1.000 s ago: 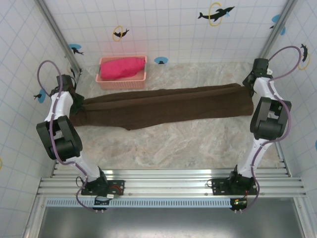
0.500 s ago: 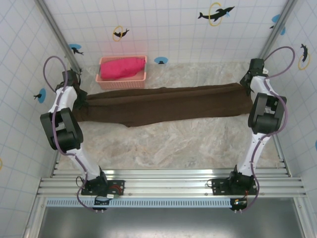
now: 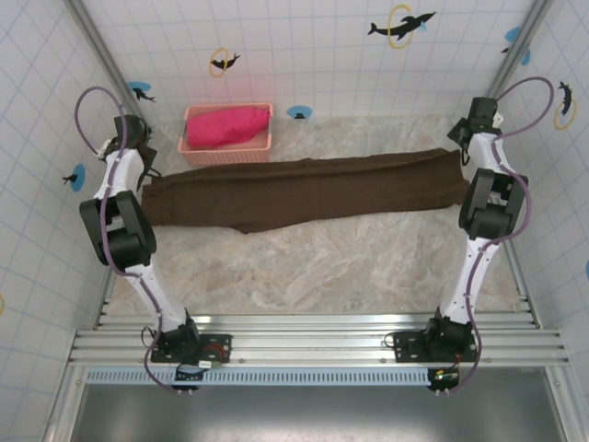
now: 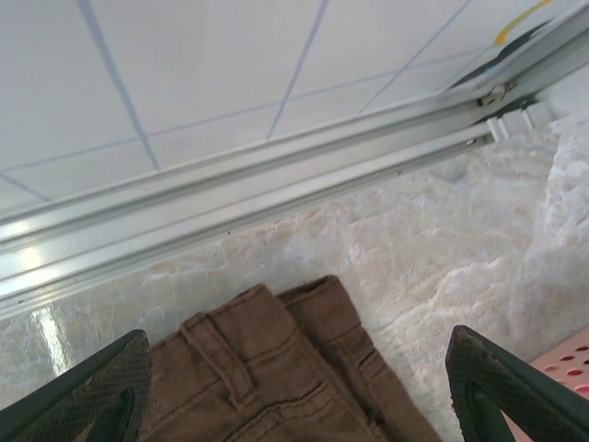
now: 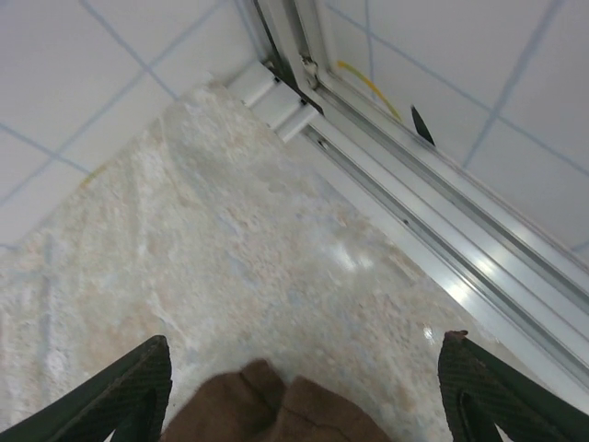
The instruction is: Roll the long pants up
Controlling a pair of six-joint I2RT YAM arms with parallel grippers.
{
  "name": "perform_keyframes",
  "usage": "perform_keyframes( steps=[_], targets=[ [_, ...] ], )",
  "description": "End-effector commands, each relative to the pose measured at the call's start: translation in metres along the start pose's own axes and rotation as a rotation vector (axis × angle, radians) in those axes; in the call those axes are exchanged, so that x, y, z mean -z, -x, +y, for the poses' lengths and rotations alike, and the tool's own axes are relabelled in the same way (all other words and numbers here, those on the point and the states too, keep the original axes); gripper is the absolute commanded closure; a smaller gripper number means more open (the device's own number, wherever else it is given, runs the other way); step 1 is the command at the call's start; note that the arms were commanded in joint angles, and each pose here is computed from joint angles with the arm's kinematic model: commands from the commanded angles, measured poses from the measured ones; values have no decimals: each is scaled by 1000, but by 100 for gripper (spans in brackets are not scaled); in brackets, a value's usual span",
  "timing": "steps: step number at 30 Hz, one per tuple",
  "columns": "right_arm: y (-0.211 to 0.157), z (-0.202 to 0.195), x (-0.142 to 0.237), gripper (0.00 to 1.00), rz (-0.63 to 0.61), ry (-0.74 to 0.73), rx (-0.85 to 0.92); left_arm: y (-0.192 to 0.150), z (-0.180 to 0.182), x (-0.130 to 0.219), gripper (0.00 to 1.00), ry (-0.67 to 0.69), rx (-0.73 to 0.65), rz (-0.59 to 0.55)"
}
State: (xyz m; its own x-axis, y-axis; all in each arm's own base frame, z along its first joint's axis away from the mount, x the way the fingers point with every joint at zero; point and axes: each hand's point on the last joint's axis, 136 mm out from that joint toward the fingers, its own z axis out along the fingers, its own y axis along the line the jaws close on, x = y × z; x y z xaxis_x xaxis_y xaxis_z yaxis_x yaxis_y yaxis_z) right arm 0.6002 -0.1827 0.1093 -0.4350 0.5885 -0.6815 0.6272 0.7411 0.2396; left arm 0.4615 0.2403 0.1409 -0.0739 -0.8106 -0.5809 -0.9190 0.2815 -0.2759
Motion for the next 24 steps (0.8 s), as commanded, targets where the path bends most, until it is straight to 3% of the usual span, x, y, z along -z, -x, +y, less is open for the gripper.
perform_keyframes(
  steps=[1, 5, 11, 14, 15, 24],
  targets=[
    [18, 21, 4, 22, -38, 71, 16, 20, -2, 9, 18, 12, 0, -60],
    [14, 20, 14, 22, -6, 73, 34, 17, 4, 16, 20, 14, -21, -44],
    [-31, 25, 18, 23, 168, 130, 60, -28, 15, 16, 23, -30, -58, 78],
    [-53, 62, 39, 23, 233, 242, 125, -53, 19, 23, 18, -57, -89, 117],
    [-66, 79, 46, 0, 258, 284, 163, -61, 17, 27, 16, -80, -106, 128],
    [-166, 199, 116, 3, 416, 523, 304, -140, 6, 71, 15, -184, -310, 256]
  ],
)
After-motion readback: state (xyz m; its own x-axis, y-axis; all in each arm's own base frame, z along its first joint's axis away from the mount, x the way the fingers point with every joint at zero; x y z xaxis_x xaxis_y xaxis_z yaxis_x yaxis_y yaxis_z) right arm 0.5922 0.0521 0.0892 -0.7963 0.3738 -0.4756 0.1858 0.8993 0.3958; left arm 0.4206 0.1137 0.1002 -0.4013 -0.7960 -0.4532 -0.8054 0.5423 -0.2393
